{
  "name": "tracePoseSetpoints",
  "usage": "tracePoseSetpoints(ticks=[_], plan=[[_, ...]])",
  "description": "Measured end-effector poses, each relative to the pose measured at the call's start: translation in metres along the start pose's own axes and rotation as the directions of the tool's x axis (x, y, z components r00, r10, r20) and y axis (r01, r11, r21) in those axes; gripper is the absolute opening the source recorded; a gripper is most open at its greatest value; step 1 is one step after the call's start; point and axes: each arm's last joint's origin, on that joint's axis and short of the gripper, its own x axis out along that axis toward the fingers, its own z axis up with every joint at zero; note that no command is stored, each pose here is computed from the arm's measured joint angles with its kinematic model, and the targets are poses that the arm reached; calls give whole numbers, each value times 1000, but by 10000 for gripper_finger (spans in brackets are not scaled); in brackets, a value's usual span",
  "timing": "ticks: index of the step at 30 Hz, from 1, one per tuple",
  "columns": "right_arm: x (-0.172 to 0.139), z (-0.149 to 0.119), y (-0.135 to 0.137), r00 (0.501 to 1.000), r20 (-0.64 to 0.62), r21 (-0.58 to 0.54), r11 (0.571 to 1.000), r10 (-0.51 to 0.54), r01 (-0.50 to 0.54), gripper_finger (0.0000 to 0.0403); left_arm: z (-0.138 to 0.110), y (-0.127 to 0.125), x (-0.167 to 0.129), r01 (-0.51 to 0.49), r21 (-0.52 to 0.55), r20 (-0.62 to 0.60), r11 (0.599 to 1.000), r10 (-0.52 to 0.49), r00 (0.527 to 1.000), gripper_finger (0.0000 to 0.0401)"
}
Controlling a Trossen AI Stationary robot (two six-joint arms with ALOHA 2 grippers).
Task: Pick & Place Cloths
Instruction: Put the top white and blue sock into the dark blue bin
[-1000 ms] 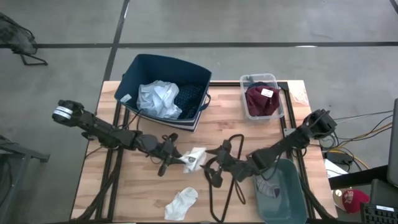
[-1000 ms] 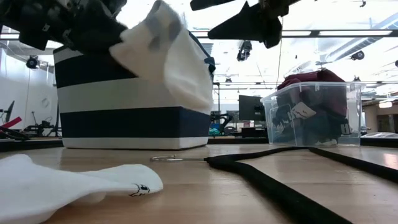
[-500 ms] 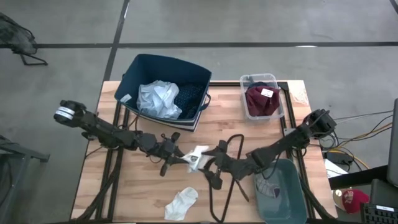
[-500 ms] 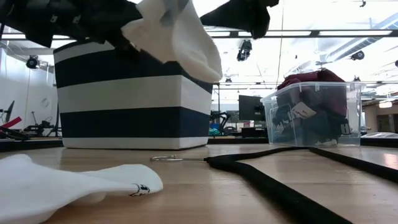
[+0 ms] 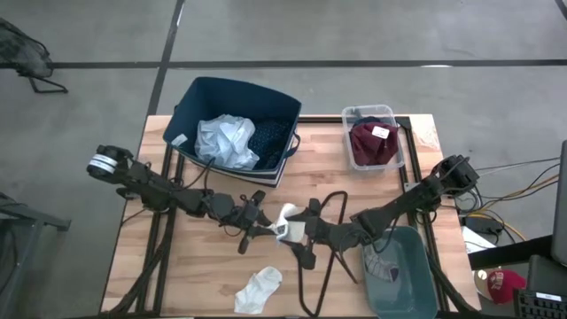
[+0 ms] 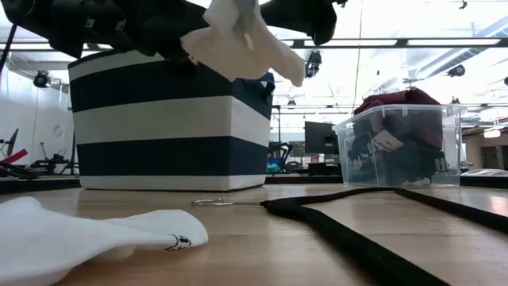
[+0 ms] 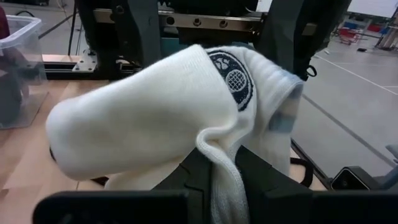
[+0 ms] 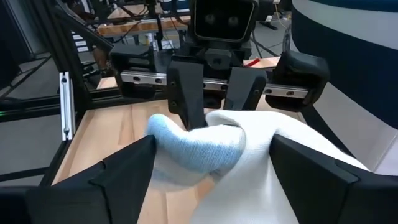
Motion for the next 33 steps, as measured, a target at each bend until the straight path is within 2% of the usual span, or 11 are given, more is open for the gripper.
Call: tracePoseSetpoints(ticks=[3,6,15,16,23,27,29,33], plan=[[0,0,0,1000,-1,1,1000,-1,1,284,-1,0,1,0,0,-3,1000,0,1000,45],[0,0,0,1000,-5,6,1000,-2,2,239,0,0,0,0,0,-1,1000,0,1000,48],[0,-2,-1,1000,-21,-5,1000,-3,3,41,4,-1,-5,-1,-1,-9,1000,1,1000,76],[0,-2,-1,1000,-21,-6,1000,-3,3,30,4,-1,-6,-2,-1,-17,1000,2,1000,83],[-2,-1,0,1000,-16,55,998,-12,13,28,-2,1,-10,-34,-23,-115,999,31,993,139],[-15,7,3,999,-38,89,996,-5,9,28,-6,0,-15,-26,-24,-182,999,21,983,158],[-26,17,8,998,-50,86,996,-28,33,28,-9,0,-18,-27,-24,-224,999,21,974,162],[-55,38,20,984,-97,62,986,-148,154,28,-12,-1,-21,-27,-21,-264,999,20,964,163]])
